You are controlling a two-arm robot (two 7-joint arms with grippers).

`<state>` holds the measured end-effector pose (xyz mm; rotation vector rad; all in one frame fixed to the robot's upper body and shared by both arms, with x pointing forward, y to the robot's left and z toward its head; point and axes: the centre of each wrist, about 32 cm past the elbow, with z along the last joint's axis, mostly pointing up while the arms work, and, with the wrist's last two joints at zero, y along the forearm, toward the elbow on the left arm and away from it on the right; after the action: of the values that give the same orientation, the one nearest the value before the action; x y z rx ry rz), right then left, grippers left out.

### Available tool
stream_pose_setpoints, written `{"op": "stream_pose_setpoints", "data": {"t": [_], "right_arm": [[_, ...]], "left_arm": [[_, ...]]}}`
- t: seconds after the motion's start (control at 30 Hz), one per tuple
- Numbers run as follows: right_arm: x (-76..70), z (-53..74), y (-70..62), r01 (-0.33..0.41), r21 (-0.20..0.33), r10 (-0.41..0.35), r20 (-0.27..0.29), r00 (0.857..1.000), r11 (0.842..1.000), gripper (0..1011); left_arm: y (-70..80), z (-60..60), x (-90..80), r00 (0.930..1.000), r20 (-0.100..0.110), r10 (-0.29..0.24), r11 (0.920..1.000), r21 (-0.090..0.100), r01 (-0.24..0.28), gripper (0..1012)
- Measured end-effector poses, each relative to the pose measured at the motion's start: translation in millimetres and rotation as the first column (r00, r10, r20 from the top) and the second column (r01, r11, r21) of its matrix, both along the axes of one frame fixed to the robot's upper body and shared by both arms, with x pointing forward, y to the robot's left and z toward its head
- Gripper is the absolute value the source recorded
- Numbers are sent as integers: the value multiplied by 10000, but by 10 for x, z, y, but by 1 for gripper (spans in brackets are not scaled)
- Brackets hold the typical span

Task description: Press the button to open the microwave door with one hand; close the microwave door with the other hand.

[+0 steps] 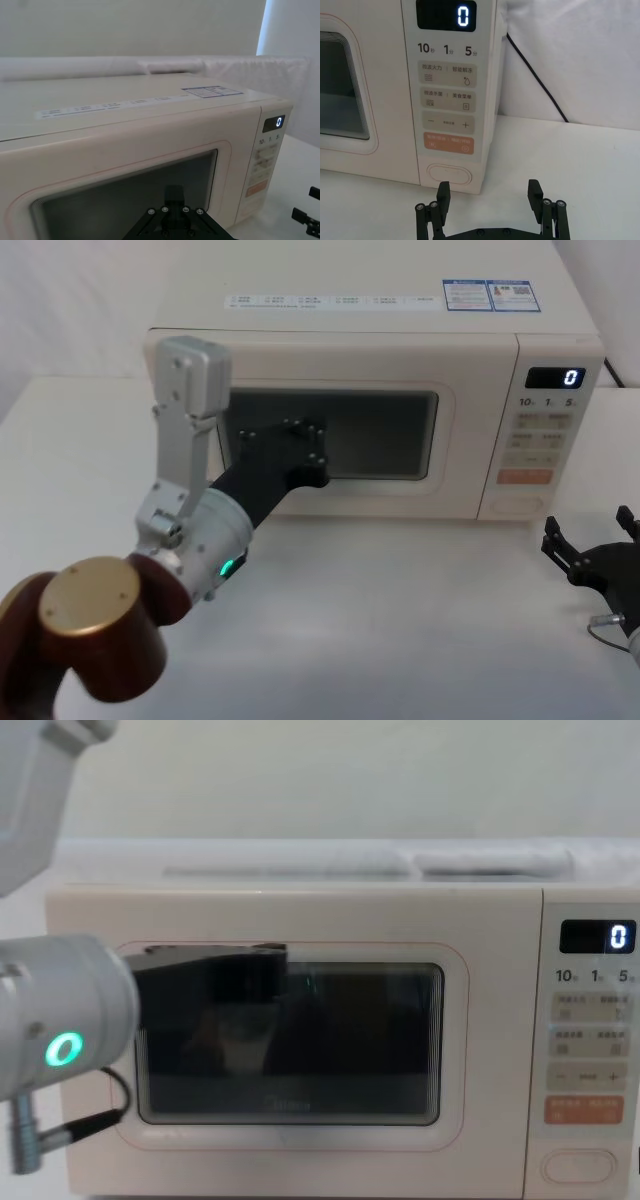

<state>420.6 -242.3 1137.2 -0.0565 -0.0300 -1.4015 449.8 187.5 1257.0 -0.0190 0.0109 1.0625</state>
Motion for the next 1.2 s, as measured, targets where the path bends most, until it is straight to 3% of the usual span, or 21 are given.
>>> {"op": "stream_pose_setpoints", "data": {"t": [0.17, 0.5, 0.57, 0.77, 0.93, 1.2], "right_arm": [[0, 0, 0, -1, 0, 1, 0, 10000, 10000, 1002], [0, 0, 0, 0, 0, 0, 0, 10000, 10000, 1002], [0, 0, 0, 0, -1, 0, 1, 10000, 10000, 1002], [0, 0, 0, -1, 0, 1, 0, 10000, 10000, 1002], [0, 0, 0, 0, 0, 0, 0, 10000, 10000, 1002], [0, 0, 0, 0, -1, 0, 0, 10000, 10000, 1002]], "left_arm": [[119, -64, -140, 9992, 94, 383, 9991, 155, -384, 38], [373, -289, -324, 9909, 62, 1344, 9888, 643, -1345, 323], [424, -362, -354, 9873, 20, 1589, 9846, 728, -1587, 397], [510, -525, -394, 9769, -154, 2132, 9749, 696, -2116, 564], [593, -723, -420, 9621, -352, 2704, 9611, 675, -2677, 727], [690, -893, -446, 9438, -550, 3259, 9439, 751, -3215, 966]]}}
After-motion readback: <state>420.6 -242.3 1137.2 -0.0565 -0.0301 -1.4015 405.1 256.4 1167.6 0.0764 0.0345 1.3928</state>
